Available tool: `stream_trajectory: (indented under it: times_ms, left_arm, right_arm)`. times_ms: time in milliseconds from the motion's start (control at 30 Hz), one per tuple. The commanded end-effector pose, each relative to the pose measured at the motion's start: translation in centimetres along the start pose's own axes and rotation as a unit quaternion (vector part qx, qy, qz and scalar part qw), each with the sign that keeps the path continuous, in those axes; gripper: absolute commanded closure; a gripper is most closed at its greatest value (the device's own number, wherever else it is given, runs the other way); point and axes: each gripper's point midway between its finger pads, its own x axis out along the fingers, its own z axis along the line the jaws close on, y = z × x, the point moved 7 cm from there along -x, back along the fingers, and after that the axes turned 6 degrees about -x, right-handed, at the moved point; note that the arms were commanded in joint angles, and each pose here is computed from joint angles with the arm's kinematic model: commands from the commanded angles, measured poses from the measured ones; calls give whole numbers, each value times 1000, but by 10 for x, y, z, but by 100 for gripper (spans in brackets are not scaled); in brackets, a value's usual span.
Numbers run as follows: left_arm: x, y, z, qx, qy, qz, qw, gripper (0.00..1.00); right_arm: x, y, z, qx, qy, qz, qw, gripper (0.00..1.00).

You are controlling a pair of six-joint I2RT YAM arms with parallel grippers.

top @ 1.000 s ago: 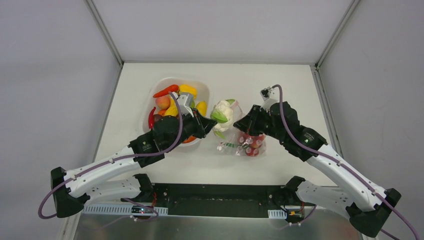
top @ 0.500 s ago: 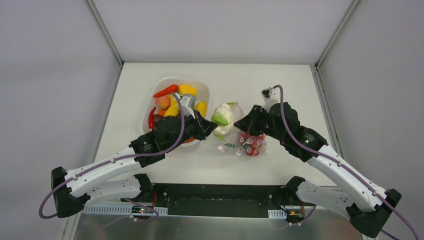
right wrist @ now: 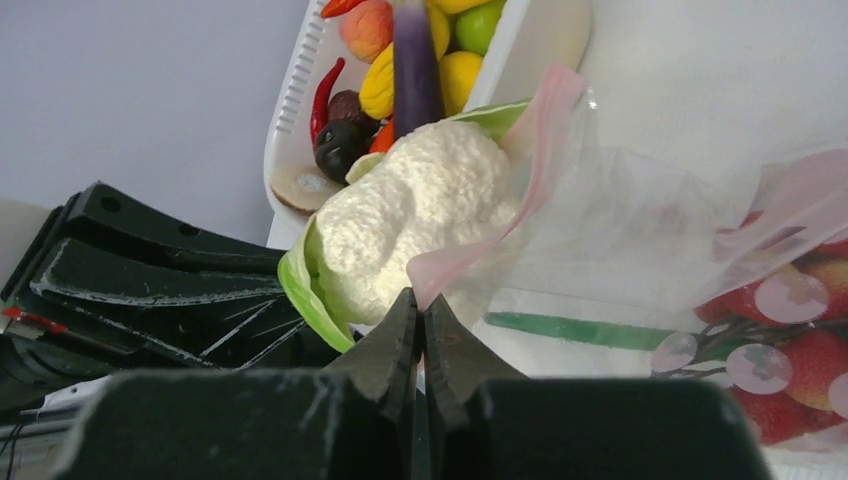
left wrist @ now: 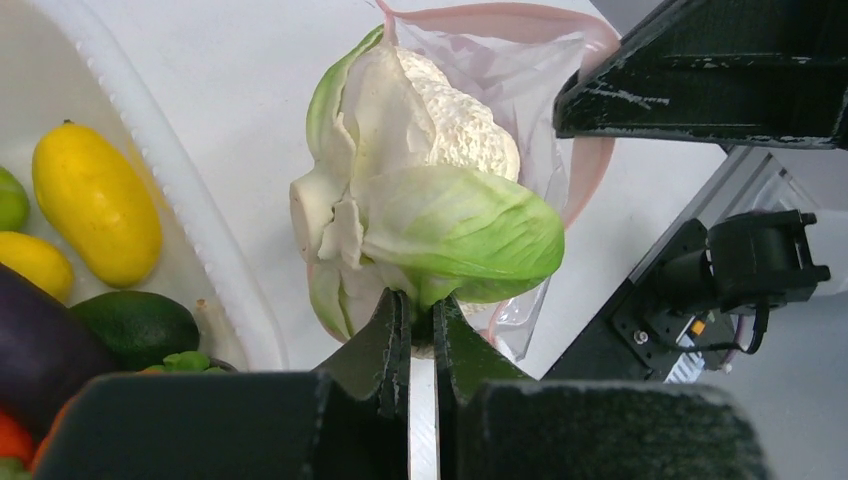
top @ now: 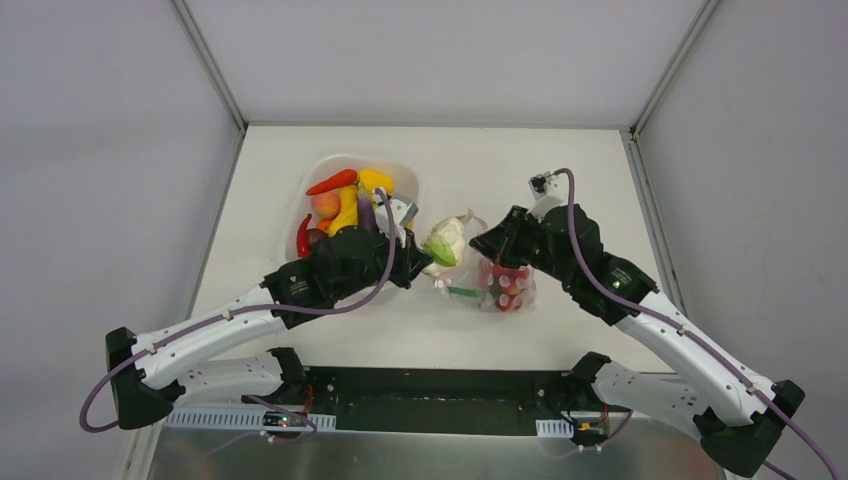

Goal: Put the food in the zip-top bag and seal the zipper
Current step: Adjust the zipper food storage bag at the center of the board.

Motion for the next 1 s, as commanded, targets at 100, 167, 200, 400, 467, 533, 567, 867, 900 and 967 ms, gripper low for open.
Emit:
stream_trajectory:
  times_ms: [100,167,200,400,467,533,567,867,900,967]
  left_arm:
    - [2,-17,-18,106,-3,41,994,100]
    - [3,-17,-18,129,-22,57,990,100]
    - [3,-17,-19,140,-25,63,988,100]
    - [1,-8,-18,197,-68,74,975,100]
    - [2,-5,-20,210,-74,70,972,100]
    - [4,-3,-25,221,-72,66,970,100]
    - [5,-2,-29,225,-71,63,970,100]
    - [18,-17,-35,189,-147,34,970,100]
    - [18,-18,-36,174,-140,20,975,100]
    - [16,-21,-34,140,-126,-3,982,100]
  right_arm:
    - [-10,-18,37,-35,-118,-7,992,95]
    - [-10,-22,35,-32,-102,-19,994,95]
    - [-11,-23,32,-33,-91,-24,995,95]
    - [-14,-35,28,-33,-52,-63,996,95]
    - [-12,-39,29,-33,-47,-65,996,95]
    - [-9,-40,32,-28,-48,-60,997,96]
    - [-8,-40,34,-28,-53,-57,997,96]
    - [-17,-19,52,-65,-169,24,983,97]
    - [-16,-16,46,-64,-153,26,986,97]
    - [-18,-12,37,-71,-128,25,989,98]
